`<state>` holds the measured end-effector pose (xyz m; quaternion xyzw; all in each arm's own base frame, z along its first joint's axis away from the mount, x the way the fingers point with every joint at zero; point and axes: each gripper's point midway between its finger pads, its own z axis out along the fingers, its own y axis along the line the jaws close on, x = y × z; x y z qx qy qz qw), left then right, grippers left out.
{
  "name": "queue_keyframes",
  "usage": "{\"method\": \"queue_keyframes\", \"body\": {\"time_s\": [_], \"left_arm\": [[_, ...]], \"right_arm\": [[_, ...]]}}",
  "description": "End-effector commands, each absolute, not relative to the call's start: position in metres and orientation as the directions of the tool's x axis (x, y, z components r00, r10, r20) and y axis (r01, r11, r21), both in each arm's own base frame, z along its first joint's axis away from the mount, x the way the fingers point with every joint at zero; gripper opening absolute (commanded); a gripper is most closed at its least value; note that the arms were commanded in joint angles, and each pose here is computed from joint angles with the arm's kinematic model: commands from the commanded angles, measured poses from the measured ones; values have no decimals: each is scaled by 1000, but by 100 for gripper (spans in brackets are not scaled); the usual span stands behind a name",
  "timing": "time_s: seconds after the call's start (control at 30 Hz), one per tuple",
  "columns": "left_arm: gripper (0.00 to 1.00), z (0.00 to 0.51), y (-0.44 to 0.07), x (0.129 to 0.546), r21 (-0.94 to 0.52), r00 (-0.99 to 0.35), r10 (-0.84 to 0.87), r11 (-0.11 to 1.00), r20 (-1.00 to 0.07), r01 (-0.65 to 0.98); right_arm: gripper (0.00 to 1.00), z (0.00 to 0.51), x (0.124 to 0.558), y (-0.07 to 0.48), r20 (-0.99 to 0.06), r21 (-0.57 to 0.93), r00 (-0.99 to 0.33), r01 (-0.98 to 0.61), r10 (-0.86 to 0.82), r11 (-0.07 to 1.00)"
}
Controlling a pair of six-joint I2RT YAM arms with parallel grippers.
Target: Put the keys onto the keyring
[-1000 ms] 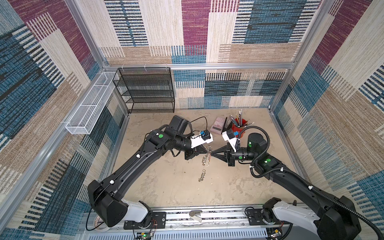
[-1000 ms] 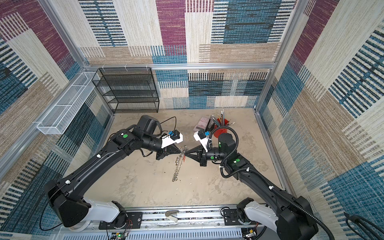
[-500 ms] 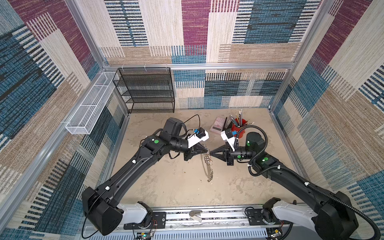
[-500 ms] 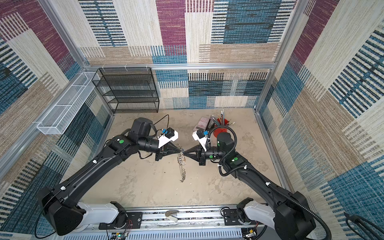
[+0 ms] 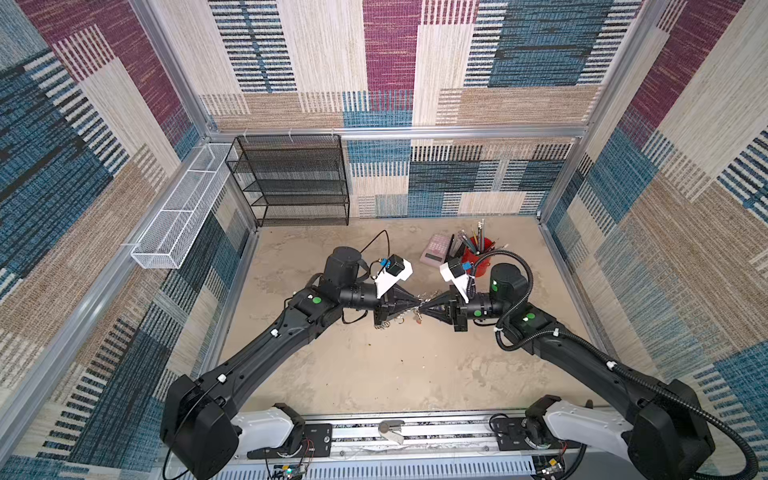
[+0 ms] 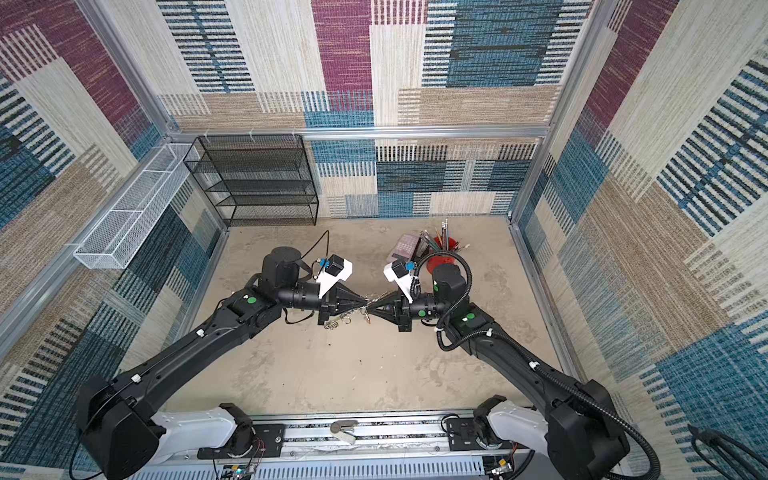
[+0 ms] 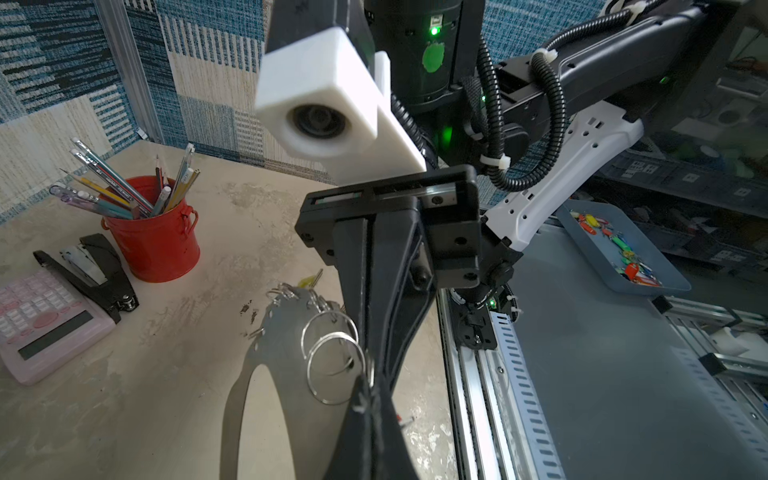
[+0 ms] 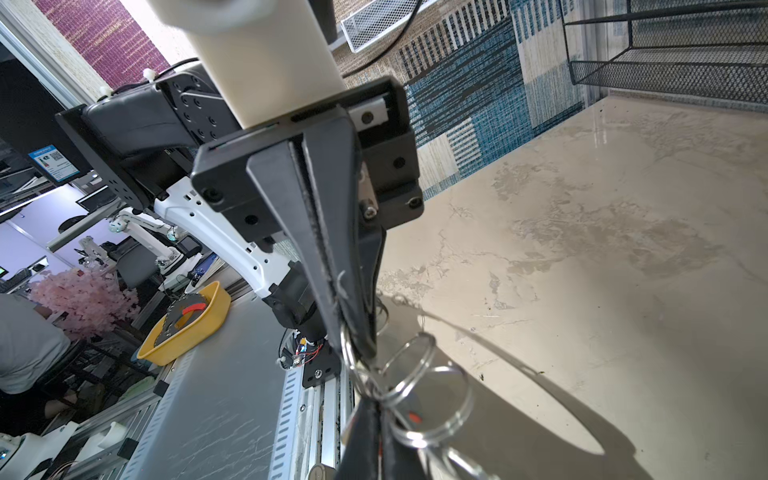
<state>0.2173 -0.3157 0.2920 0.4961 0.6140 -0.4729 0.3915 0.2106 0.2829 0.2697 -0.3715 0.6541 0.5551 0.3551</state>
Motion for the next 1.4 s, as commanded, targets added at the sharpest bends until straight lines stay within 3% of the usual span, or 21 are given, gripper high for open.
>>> {"method": "queue_keyframes", "body": {"time_s": [0.0,0.17,0.37,0.77,1.07,1.37], "left_arm": [[0,314,-321,202,-197,-187,146,-57,-971,979],[0,309,-321,201,-226,-217,133,-55,-967,973],[0,305,-317,201,-218,-213,141,-22,-967,976],[0,303,-317,206,-229,-229,102,13,-968,973],[0,308,-318,210,-246,-247,44,24,-968,969],[0,308,-318,215,-259,-259,6,41,-966,965]], "right_arm": [[0,283,216,285,-900,425,-432,-898,-54,113],[0,285,219,284,-902,421,-430,-897,-47,132],[18,282,223,277,-901,416,-432,-888,-45,195],[28,293,233,247,-908,398,-419,-854,11,335],[42,303,229,252,-914,393,-405,-879,15,269],[44,305,225,259,-914,398,-405,-897,6,192]]}}
